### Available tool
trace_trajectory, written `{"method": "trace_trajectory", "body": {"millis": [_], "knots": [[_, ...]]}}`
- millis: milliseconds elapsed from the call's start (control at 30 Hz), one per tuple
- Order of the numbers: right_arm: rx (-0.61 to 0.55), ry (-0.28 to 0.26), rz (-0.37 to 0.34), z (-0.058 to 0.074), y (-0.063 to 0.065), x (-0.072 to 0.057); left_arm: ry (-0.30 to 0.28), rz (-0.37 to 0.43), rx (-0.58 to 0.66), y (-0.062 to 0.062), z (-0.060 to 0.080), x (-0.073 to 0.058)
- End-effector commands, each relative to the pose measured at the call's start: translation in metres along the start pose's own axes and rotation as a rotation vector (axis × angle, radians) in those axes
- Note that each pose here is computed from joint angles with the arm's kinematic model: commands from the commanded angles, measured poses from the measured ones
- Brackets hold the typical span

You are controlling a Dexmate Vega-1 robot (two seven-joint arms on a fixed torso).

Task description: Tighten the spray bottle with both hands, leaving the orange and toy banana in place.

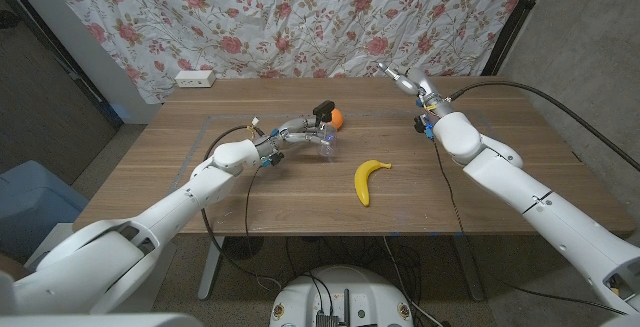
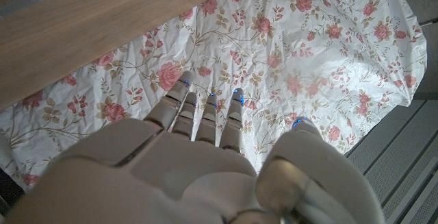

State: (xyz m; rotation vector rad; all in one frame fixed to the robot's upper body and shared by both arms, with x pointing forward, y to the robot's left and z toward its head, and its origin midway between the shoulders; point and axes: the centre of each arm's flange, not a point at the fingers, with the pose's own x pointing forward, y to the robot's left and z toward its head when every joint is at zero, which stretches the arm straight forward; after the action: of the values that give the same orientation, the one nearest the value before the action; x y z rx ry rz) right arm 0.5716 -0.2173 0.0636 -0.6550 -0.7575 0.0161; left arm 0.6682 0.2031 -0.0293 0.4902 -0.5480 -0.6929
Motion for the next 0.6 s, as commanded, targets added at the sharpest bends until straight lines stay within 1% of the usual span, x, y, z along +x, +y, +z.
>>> {"method": "trace_trajectory", "body": {"millis": [33, 333, 600], "knots": [[0.095, 0.009, -0.057, -0.015, 0.008, -0.005, 0.016, 0.039, 0.015, -0.003, -0.007, -0.012], [0.133, 0.018, -0.105, -0.024, 0.013, -0.01, 0.033, 0.057, 0.039, -0.006, -0.01, -0.017], [0.208, 0.03, -0.133, -0.036, 0.018, -0.012, 0.033, 0.07, 0.028, -0.01, -0.013, -0.021]]}}
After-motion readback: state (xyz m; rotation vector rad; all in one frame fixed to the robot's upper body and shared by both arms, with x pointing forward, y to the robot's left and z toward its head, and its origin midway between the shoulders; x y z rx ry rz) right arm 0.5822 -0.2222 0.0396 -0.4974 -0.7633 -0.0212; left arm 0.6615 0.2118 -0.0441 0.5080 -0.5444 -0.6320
